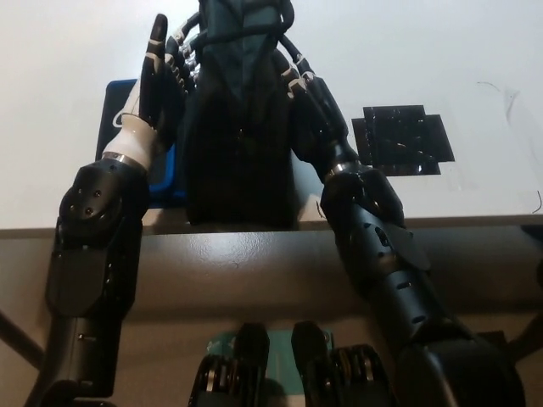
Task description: Use both hands to pick up the lunch bag on the right hand side and smoothly move it near the note book on the left hand side
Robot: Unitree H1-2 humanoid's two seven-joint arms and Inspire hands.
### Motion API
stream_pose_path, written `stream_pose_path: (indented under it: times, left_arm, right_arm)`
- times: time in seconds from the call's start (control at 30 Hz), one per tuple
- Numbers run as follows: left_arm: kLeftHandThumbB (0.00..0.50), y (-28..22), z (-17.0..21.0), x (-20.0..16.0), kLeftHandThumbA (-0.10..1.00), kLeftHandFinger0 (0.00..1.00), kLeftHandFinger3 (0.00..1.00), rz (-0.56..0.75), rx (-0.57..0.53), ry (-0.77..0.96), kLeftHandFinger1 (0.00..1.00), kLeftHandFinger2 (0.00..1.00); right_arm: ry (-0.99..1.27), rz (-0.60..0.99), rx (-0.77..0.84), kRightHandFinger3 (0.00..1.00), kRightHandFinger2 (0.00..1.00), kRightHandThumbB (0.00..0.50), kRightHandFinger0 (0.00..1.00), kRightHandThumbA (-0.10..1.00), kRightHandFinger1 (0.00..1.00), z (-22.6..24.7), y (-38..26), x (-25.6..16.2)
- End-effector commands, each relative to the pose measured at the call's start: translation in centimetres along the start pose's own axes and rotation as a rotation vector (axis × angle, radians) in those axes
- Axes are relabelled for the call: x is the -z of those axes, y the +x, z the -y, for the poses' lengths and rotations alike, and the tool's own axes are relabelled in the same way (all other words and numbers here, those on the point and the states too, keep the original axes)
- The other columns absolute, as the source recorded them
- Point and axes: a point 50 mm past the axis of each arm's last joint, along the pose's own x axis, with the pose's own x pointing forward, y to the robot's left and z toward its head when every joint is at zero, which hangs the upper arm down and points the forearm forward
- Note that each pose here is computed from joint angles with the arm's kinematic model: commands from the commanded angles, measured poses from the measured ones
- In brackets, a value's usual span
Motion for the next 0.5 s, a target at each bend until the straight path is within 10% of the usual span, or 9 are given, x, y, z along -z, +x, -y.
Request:
stream_pose_path:
  times: [0.0,0.47]
  left_arm:
    - [0.398,0.5,-0.2,-2.5,1.0,1.0,1.0,0.095,-0.009,-0.005,1.0,1.0]
    - [0.358,-0.9,-3.4,-1.7,1.0,1.0,1.0,0.066,-0.022,0.068,1.0,1.0]
  right_arm:
    - [-0.024,0.028,-0.134,1.0,1.0,0.354,1.0,1.0,1.0,-4.1,2.2,-1.0]
    - [-0.221,0.135,-0.01,1.0,1.0,0.337,1.0,1.0,1.0,1.9,0.3,-5.5]
